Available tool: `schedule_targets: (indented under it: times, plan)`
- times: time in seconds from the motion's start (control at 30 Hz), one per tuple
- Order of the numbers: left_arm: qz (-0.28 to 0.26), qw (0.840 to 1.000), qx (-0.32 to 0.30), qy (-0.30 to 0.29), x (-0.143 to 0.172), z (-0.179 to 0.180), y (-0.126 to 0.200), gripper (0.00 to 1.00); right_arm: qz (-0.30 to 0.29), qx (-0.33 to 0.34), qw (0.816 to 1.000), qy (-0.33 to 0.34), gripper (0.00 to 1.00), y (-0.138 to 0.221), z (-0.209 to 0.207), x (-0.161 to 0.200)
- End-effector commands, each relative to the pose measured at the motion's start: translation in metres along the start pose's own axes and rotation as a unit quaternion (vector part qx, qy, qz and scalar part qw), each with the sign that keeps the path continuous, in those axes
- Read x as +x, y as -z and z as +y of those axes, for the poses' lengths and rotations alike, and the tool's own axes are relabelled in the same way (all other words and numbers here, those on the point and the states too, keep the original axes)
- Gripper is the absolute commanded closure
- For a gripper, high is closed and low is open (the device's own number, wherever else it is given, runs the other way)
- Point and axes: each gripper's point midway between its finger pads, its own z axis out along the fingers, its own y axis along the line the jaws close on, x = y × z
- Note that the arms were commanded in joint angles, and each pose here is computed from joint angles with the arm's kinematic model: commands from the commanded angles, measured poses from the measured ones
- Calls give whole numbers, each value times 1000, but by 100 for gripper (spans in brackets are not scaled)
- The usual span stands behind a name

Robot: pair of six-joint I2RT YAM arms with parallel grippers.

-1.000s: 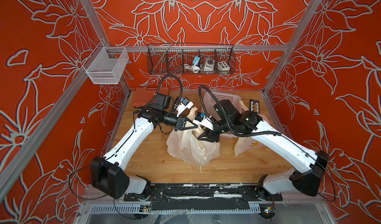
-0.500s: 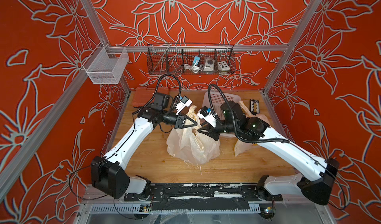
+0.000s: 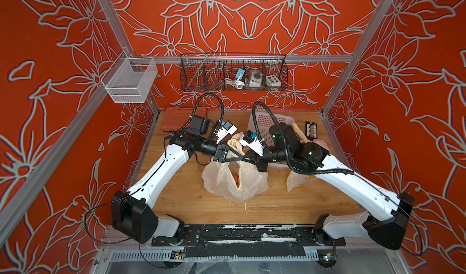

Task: Place the peach into a plastic bag & tie a knot
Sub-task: Cross the plastic bag at the center of the board.

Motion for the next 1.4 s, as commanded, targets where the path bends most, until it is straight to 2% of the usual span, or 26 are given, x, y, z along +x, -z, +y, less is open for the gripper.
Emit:
schedule_targets:
  times: [0.0, 0.17, 0.3, 0.37, 0.4, 0.43, 0.5, 0.63, 0.73, 0.9, 1.1, 1.17, 1.2, 1.3, 1.37]
  plan:
    - [-3, 1000, 4, -17, -4, -9, 1, 57, 7, -33, 999, 18, 100, -3, 12, -3]
    - [-7, 1000, 0, -13, -9, -5, 1, 68, 24, -55, 998, 12, 100, -8, 17, 2]
    - [-6, 1000, 5, -6, -9, -1, -2, 75, 12, -52, 999, 10, 100, -7, 16, -7]
    - [-3, 1000, 7, -7, -8, -1, -3, 84, 5, -45, 999, 2, 100, -4, 14, -12]
    - [-1, 1000, 7, -8, -6, -2, -3, 88, 1, -40, 999, -8, 92, 0, 13, -15]
    - [1, 1000, 6, -10, -4, -2, -3, 92, -7, -37, 999, -22, 80, 5, 11, -18]
    - [5, 1000, 5, -17, -1, -4, -2, 95, -31, -38, 997, -53, 65, 21, 8, -24]
    - [4, 999, 9, -30, 2, -6, -1, 97, -76, -14, 987, -141, 45, 56, -14, -36]
    - [1, 999, 18, -42, 1, -12, -1, 94, -67, 15, 971, -227, 37, 61, -40, -45]
    - [1, 998, 22, -52, 1, -17, -1, 92, -52, -33, 953, -297, 32, 39, -46, -61]
    - [3, 998, 21, -53, 3, -18, -2, 91, -44, -58, 950, -302, 35, 18, -45, -74]
    - [2, 998, 20, -55, 2, -18, -2, 91, -38, -69, 949, -304, 38, 11, -43, -74]
    - [2, 998, 21, -56, 1, -19, -2, 91, -37, -70, 948, -307, 45, 9, -45, -74]
    - [4, 999, 10, -53, 3, -16, -1, 89, -34, -53, 947, -315, 83, 11, -55, -68]
    - [4, 999, 2, -44, 5, -12, 1, 87, -52, -38, 943, -327, 98, 23, -66, -65]
